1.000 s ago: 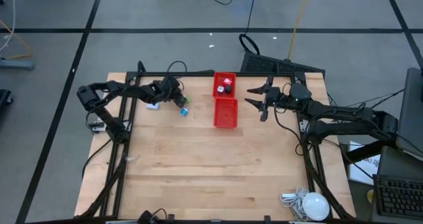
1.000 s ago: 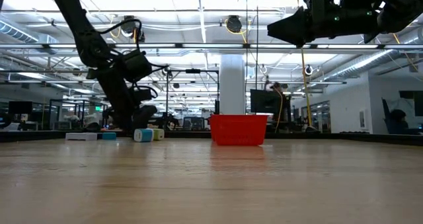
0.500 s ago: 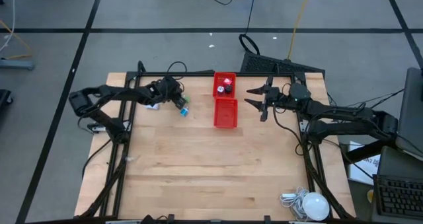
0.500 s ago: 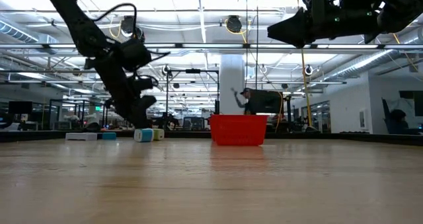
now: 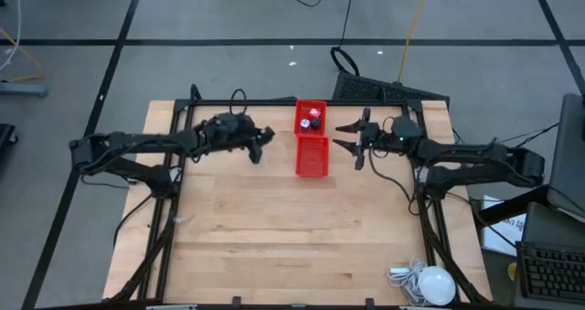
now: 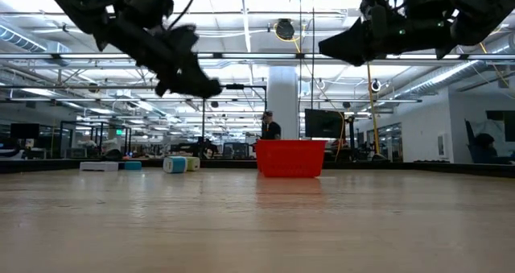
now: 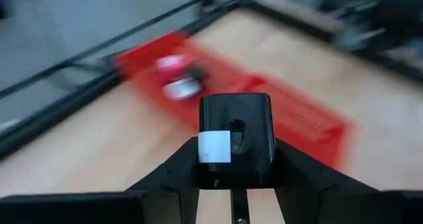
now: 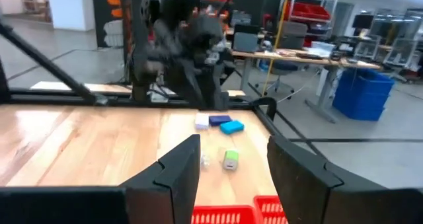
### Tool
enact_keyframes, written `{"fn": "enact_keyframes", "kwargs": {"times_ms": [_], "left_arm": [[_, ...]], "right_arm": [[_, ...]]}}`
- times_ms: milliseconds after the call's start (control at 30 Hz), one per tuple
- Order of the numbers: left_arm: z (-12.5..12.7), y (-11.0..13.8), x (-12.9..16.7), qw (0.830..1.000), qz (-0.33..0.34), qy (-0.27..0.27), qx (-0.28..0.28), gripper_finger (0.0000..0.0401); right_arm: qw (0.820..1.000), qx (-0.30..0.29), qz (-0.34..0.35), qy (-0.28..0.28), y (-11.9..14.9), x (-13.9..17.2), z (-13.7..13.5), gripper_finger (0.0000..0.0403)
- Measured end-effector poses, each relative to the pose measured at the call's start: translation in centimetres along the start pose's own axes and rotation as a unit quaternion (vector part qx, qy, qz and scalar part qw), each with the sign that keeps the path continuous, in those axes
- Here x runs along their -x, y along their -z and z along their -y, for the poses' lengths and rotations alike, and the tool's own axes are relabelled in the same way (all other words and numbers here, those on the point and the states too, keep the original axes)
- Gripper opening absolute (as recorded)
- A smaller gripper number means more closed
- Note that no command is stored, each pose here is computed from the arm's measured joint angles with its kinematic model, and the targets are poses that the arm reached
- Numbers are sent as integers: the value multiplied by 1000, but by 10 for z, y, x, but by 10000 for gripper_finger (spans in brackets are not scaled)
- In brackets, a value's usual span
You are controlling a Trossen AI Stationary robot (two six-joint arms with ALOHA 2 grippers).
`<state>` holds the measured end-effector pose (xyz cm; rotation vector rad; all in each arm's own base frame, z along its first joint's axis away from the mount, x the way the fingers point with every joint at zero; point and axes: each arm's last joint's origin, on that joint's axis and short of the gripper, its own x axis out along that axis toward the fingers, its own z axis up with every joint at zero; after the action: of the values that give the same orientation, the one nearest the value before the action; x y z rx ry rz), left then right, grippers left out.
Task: Pick & Place Office items
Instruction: Put the black charger adapter into the top red basket
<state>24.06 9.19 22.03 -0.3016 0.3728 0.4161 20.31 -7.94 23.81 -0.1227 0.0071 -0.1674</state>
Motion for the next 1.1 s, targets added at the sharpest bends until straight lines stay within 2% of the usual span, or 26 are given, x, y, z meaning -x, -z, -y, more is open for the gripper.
{"fn": "enact_keyframes", "kwargs": {"times_ms": [100,167,267,333,500,767,967,1100], "left_arm": [[17,-4,1,995,18,93,16,149],[26,-6,3,988,21,152,31,150],[33,-11,5,976,29,208,63,152],[35,-12,6,971,30,223,85,150],[36,-16,6,963,26,236,126,150],[53,-4,8,939,-47,320,121,150],[61,1,10,933,-71,329,130,149],[61,1,10,933,-70,327,130,149]], "right_arm": [[999,34,1,-20,7,-11,-7,164],[996,81,4,-37,13,-18,-15,164],[985,157,21,-62,20,-29,-28,164],[978,188,44,-74,21,-36,-37,164],[969,222,70,-84,14,-62,-56,165],[956,270,66,-94,15,-95,-73,165],[948,289,75,-111,15,-114,-84,166],[946,287,80,-129,16,-128,-93,184]]}}
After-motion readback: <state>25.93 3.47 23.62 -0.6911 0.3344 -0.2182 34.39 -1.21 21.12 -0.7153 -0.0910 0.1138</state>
